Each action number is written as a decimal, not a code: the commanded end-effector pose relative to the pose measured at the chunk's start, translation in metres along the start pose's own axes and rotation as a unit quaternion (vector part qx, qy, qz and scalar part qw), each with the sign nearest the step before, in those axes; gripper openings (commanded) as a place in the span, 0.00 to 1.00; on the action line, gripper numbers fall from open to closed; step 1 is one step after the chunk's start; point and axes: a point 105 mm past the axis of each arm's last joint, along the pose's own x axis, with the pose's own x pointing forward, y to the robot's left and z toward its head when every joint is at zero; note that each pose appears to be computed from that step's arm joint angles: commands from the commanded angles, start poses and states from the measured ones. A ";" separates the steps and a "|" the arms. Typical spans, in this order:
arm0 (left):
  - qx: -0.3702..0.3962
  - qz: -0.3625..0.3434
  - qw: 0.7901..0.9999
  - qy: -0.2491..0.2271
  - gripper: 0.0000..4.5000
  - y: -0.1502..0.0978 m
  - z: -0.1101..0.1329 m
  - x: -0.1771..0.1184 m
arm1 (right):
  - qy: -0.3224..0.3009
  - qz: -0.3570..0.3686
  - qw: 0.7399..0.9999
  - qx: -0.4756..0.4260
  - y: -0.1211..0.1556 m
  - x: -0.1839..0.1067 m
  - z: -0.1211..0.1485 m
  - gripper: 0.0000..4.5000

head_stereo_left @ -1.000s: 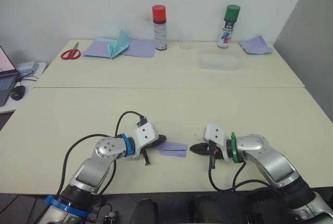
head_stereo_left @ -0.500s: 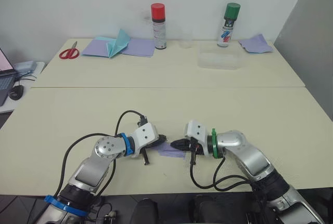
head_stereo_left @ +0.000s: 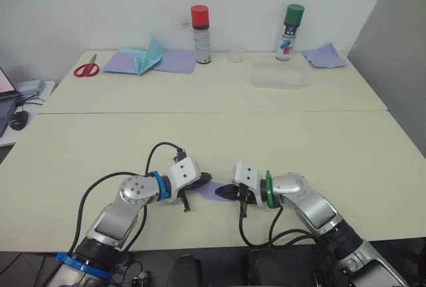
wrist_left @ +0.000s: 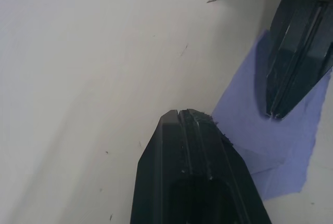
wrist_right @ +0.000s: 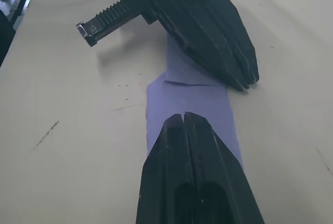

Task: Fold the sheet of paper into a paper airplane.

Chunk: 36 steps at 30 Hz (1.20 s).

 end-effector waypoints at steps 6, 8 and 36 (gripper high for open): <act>-0.081 -0.036 0.996 -0.027 0.00 -0.013 0.013 0.012 | 0.044 -0.008 0.999 0.009 0.000 0.000 -0.021 0.00; -0.089 -0.048 0.995 -0.018 0.00 -0.018 0.011 0.012 | 0.049 -0.008 0.999 0.008 0.001 -0.001 -0.023 0.00; -0.172 0.130 0.972 0.091 0.00 0.033 -0.055 -0.062 | 0.061 -0.010 0.998 0.005 -0.005 -0.008 -0.027 0.00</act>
